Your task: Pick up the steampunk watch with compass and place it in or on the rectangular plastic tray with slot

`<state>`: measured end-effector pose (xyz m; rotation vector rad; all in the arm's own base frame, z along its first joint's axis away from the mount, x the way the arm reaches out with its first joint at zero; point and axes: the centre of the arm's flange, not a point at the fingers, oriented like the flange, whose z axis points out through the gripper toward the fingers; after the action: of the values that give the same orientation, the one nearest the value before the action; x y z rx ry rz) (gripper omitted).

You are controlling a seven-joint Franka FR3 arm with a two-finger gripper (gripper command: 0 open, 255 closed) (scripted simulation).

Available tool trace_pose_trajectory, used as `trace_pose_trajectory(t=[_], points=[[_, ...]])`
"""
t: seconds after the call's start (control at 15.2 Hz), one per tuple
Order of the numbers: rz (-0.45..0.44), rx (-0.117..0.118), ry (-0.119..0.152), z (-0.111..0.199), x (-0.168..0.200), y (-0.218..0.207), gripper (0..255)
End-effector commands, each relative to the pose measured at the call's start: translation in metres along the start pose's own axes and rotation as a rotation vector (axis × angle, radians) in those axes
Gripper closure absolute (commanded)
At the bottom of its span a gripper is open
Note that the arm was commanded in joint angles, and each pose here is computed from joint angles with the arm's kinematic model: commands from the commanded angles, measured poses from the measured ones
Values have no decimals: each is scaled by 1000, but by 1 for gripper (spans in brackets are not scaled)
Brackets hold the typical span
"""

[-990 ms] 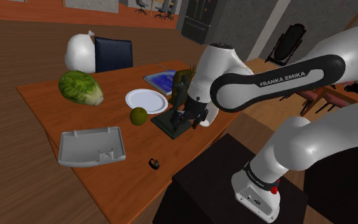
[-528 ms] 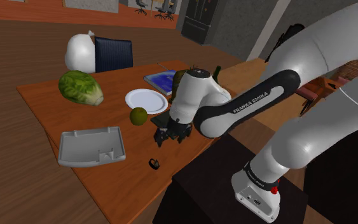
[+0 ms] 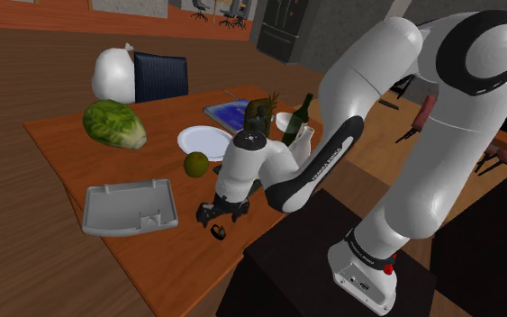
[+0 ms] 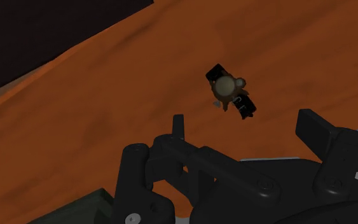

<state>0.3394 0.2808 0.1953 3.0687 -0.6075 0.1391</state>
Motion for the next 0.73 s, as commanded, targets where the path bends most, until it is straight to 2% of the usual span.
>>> trace_pose_trajectory(t=[0.0,0.33,0.66], points=[[1,0,4,12,-1,-2,0],[1,0,4,41,-1,-2,0],[1,0,4,41,-1,-2,0]])
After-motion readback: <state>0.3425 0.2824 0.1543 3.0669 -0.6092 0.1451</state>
